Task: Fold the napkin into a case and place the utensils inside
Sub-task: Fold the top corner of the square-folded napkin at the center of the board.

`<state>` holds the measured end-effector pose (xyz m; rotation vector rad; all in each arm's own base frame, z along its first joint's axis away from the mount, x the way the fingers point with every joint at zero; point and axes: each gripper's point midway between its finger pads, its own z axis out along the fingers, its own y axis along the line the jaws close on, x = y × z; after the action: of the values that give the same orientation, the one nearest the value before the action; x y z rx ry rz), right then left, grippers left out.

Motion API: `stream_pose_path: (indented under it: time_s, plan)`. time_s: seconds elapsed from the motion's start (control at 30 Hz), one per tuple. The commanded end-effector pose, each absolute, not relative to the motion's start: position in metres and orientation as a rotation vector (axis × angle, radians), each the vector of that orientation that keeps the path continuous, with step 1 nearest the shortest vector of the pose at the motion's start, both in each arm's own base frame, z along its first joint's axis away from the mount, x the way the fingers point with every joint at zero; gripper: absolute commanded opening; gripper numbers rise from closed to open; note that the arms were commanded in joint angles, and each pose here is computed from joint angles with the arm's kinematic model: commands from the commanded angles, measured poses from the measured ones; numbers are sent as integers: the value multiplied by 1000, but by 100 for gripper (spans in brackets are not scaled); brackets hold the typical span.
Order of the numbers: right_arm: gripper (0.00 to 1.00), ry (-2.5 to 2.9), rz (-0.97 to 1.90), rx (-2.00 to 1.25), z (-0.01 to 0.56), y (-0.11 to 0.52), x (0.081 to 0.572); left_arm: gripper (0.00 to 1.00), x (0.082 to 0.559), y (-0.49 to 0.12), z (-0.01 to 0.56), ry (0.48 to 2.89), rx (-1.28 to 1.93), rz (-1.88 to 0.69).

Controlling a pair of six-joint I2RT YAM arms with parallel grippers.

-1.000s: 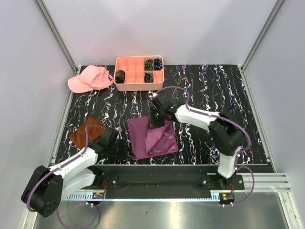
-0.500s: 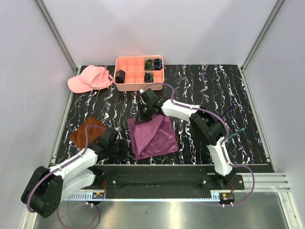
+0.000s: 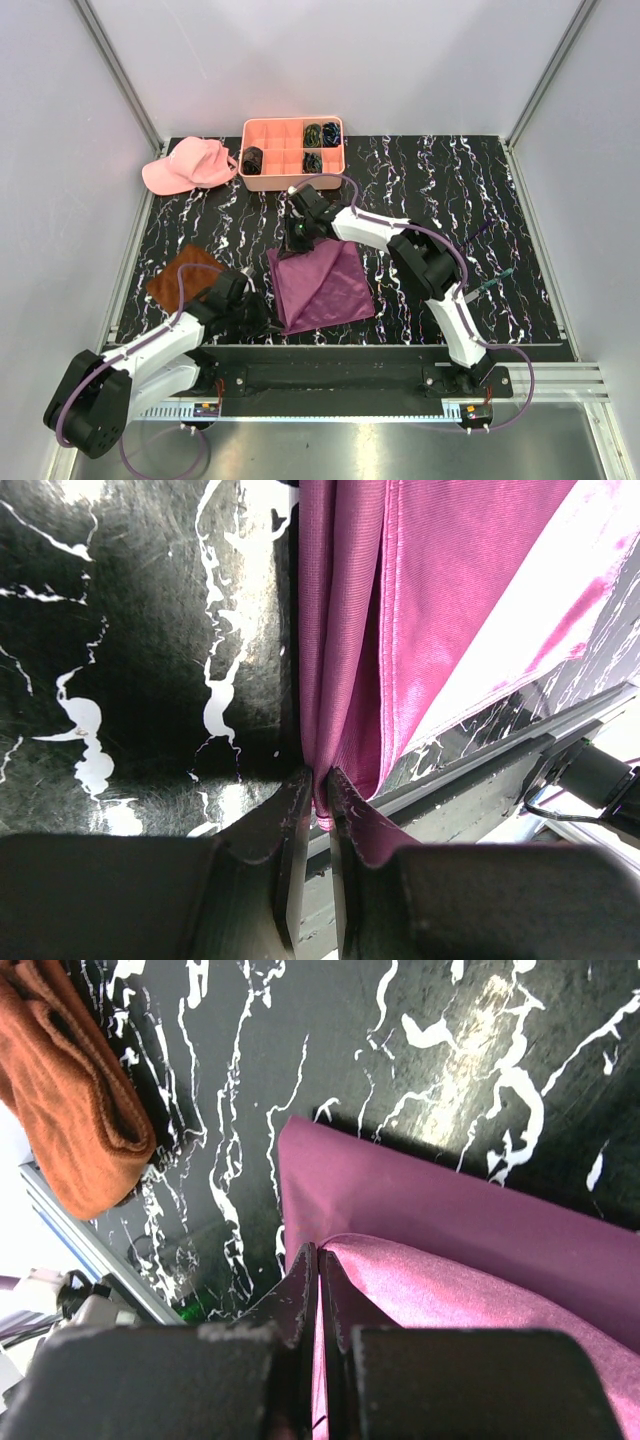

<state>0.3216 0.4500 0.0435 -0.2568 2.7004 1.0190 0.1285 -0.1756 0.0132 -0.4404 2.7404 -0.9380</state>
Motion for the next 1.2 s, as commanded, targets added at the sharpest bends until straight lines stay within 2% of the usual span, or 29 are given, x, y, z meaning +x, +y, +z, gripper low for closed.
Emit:
stream_pose_path:
  time_s: [0.0, 0.7, 0.8, 0.83, 0.87, 0.93, 0.97, 1.03, 1.07, 1.13, 1.17]
  plan:
    - [0, 2631, 1080, -298, 60, 466, 331, 18, 124, -167, 2, 2759, -458, -873]
    - [1, 2630, 1112, -259, 53, 473, 350, 18, 124, -168, 4, 2748, -470, -890]
    - [4, 2628, 1104, -249, 53, 469, 355, 24, 126, -170, 9, 2731, -481, -908]
    - [5, 2628, 1106, -245, 53, 468, 355, 32, 126, -170, 11, 2725, -489, -914]
    - [7, 2620, 1109, -251, 57, 468, 356, 35, 126, -171, 16, 2713, -495, -929]
    - [13, 2613, 1120, -249, 61, 467, 358, 39, 129, -174, 28, 2687, -522, -955]
    - [24, 2599, 1134, -254, 70, 467, 358, 44, 127, -171, 34, 2678, -530, -952]
    - [33, 2577, 1140, -259, 81, 466, 361, 47, 134, -167, 47, 2635, -568, -924]
    - [43, 2567, 1139, -263, 90, 464, 361, 49, 133, -163, 57, 2627, -589, -902]
    - [53, 2551, 1138, -279, 102, 461, 364, 49, 137, -154, 65, 2591, -620, -841]
    - [63, 2550, 1133, -284, 113, 457, 361, 49, 139, -152, 76, 2564, -620, -841]
